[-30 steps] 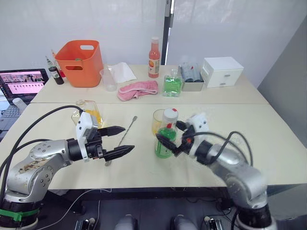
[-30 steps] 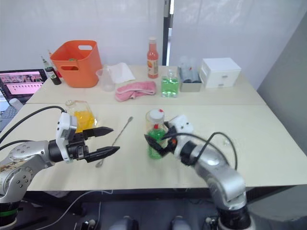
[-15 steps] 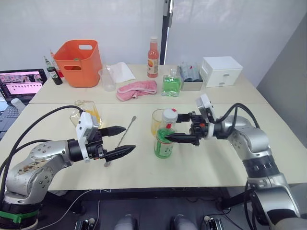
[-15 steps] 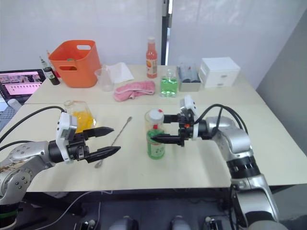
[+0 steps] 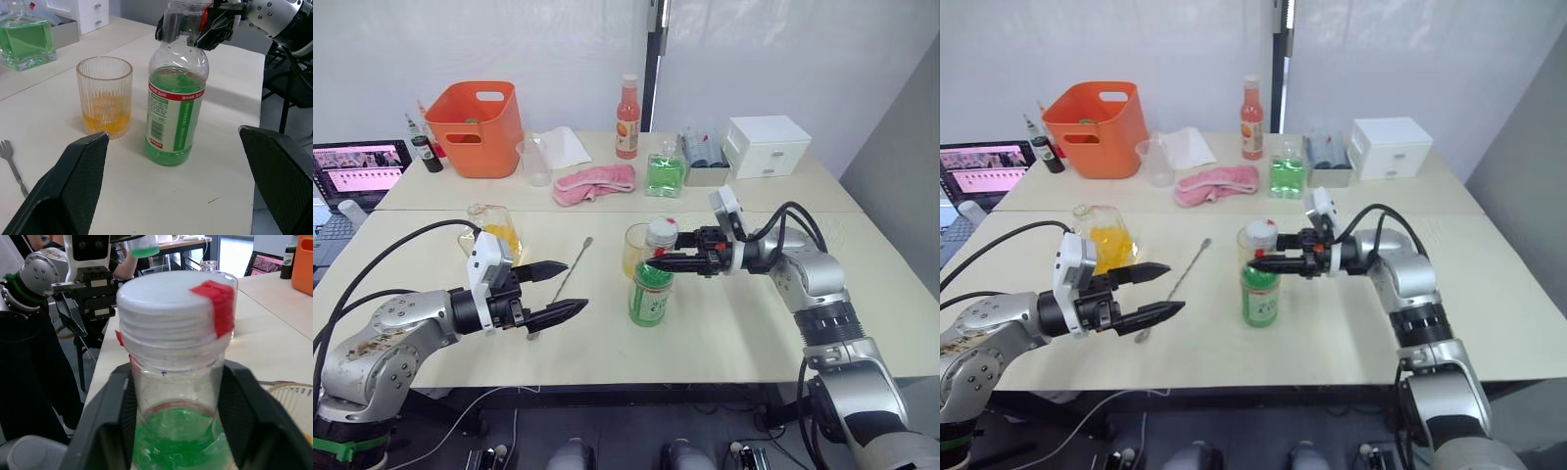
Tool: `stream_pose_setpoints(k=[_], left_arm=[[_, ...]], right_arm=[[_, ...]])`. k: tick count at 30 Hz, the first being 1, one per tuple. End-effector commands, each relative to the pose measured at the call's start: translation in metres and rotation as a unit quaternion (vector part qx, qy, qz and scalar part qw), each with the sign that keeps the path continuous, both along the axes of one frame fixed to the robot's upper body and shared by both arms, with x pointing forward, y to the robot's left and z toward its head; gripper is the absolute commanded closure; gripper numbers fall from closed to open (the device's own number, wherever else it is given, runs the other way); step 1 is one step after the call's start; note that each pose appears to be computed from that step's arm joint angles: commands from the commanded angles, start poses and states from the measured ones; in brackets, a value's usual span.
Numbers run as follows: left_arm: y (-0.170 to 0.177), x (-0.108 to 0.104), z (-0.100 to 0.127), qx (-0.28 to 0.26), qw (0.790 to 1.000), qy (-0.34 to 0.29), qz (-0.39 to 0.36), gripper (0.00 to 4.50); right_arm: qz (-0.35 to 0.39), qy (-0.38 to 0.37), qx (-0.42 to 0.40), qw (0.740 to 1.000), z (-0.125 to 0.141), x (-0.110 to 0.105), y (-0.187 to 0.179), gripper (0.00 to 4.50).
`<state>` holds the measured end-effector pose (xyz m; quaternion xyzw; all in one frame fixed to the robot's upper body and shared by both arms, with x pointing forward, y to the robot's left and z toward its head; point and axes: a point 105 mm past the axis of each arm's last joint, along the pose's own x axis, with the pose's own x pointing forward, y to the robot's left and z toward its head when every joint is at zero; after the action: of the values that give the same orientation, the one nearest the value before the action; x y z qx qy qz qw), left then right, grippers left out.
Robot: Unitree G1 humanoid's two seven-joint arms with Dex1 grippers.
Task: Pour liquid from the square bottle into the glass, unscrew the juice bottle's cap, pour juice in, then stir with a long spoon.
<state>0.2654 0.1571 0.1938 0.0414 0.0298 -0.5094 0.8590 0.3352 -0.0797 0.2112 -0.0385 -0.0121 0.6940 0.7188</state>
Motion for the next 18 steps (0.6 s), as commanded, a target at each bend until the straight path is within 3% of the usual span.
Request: stream_pose_setpoints(k=[1,7,11,14,18], left_arm=[[-0.001,-0.004,0.013,0.002,1.0,-0.028,-0.004,0.0],[-0.001,-0.004,0.015,0.002,0.999,-0.032,-0.004,0.0],[-0.001,-0.004,0.013,0.001,0.999,-0.033,-0.002,0.0],[-0.001,-0.005,0.012,0.001,0.999,-0.033,-0.002,0.0],[-0.001,-0.002,0.012,0.002,0.999,-0.034,-0.005,0.0]], right_arm=[[0.017,-0.012,0.018,1.0,0.009,-0.006,0.001,3.2],[-0.043,-0.051,0.016,0.998,0.018,-0.01,0.002,3.2],[-0.145,-0.064,0.023,0.987,0.026,-0.027,0.003,3.21],[-0.222,-0.05,0.039,0.973,0.031,-0.036,0.005,3.21],[-0.346,-0.06,0.026,0.936,0.027,-0.047,0.006,3.21]])
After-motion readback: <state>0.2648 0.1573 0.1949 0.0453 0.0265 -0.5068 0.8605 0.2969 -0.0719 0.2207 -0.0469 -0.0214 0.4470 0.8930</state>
